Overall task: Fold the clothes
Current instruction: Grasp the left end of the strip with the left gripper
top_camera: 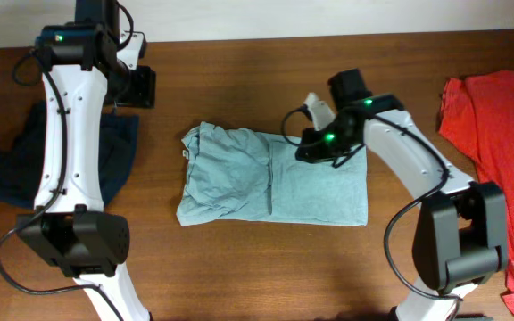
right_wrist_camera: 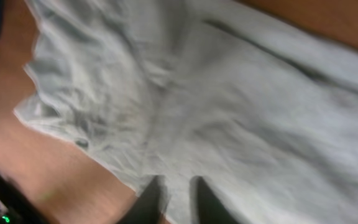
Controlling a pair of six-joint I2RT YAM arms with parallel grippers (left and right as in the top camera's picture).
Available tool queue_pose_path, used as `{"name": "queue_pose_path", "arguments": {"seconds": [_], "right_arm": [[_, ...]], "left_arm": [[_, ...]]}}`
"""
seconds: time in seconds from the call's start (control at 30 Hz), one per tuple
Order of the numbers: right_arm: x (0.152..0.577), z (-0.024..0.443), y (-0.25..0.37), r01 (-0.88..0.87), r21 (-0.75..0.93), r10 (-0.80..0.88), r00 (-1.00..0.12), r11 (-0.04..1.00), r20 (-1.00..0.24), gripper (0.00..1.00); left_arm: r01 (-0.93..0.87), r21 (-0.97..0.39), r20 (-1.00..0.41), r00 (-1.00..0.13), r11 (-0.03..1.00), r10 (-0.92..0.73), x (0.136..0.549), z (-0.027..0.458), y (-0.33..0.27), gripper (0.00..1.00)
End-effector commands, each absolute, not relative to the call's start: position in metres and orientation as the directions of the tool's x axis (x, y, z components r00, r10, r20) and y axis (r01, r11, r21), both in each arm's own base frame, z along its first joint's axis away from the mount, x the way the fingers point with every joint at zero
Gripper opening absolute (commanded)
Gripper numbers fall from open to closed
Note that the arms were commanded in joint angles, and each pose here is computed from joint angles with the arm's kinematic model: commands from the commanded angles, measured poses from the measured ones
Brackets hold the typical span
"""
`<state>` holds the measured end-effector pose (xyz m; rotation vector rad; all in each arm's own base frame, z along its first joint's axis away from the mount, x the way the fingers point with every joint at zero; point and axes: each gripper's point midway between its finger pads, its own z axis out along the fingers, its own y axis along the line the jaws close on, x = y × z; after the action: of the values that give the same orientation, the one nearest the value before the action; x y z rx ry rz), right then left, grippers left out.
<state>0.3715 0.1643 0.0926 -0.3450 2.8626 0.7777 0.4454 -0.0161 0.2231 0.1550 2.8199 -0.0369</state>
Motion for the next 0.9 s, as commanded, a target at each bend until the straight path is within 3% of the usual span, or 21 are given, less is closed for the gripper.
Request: {"name": "queue_pose_path", "arguments": {"seconds": [0.0,0.3,0.43,0.63,0.87], "right_arm": [[0.378,0.100,0.128,-0.165,0.471,-0.083,-0.978,0.867,-0.190,0.43],[0.373,0.101,0.042,0.040,0.524,0.112,-0.988,0.851,-0.106,0.49],[0.374,0.101,0.022,0.089,0.525,0.164,-0.981,0.847,-0.099,0.49],[0.374,0.101,0.020,0.090,0.523,0.168,-0.980,0.847,-0.103,0.49],[0.374,0.100,0.018,0.093,0.514,0.168,-0.981,0.853,-0.101,0.50]], "left_arm": [[0.120,-0.177,-0.188,-0.978,0.977,0.086,0.426,0.180,-0.043,0.61],[0.058,-0.379,0.016,-0.997,0.924,0.069,0.380,0.065,-0.074,0.62],[0.048,-0.389,0.041,-0.997,0.920,0.069,0.363,0.026,-0.075,0.67],[0.052,-0.395,0.030,-0.997,0.917,0.069,0.350,-0.006,-0.076,0.67],[0.059,-0.394,0.012,-0.998,0.917,0.070,0.353,-0.009,-0.076,0.67]]}}
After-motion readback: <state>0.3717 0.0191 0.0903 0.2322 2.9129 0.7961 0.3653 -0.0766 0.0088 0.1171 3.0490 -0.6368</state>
